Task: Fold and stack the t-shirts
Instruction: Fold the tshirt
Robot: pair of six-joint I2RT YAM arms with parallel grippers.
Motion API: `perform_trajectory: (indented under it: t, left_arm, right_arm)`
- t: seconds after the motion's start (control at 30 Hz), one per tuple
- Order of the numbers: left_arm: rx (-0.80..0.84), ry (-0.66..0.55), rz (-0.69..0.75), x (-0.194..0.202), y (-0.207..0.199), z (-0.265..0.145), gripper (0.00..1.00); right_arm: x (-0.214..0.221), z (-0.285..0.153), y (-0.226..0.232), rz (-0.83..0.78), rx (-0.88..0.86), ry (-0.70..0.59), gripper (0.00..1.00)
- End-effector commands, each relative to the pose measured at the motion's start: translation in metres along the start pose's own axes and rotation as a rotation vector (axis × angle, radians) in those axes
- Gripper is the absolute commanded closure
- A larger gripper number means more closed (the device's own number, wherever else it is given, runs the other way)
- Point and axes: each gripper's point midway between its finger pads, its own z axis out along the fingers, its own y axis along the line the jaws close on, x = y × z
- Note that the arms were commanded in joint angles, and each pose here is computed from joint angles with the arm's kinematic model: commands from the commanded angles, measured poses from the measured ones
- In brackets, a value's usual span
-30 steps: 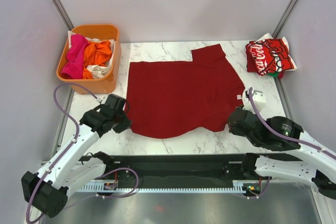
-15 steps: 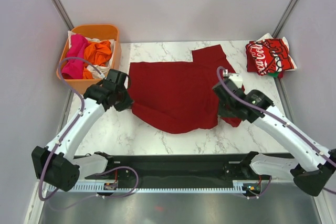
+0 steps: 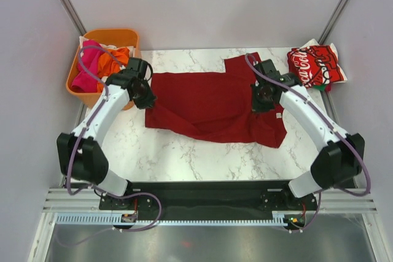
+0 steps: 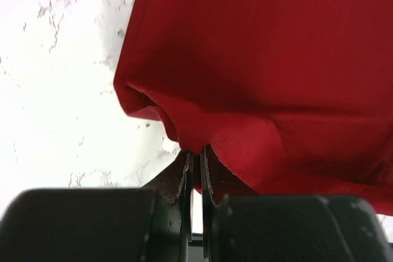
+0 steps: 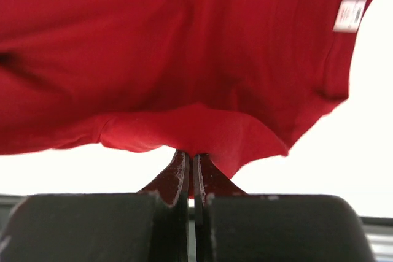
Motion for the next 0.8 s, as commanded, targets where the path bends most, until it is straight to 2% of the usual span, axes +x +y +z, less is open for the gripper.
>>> perform_trajectory:
  t: [0.0, 0.33, 0.43, 0.7, 0.77]
  left_arm:
    - [-0.007, -0.006, 0.046, -0.025, -0.006, 0.019, 0.98]
    - [-0.038, 0.073, 0.087, -0.052, -0.017, 0.072, 0.98]
    - [-0.045, 0.095, 0.102, -0.056, -0.021, 0.085, 0.98]
    - [-0.129, 0.134, 0.121, -0.060, -0.009, 0.114, 0.94]
    - [-0.136, 0.139, 0.117, -0.061, -0.008, 0.118, 0.88]
  right_arm:
    - [-0.042, 0.009, -0.004, -0.013, -0.003, -0.060, 1.00]
    - [-0.132, 0.062, -0.030, 0.069, 0.101, -0.073, 1.00]
    - [-0.144, 0.082, -0.035, 0.061, 0.128, -0.059, 1.00]
    - [-0.140, 0.142, -0.049, 0.035, 0.168, 0.061, 1.00]
    - [-0.145, 0.153, -0.048, 0.048, 0.151, 0.065, 0.87]
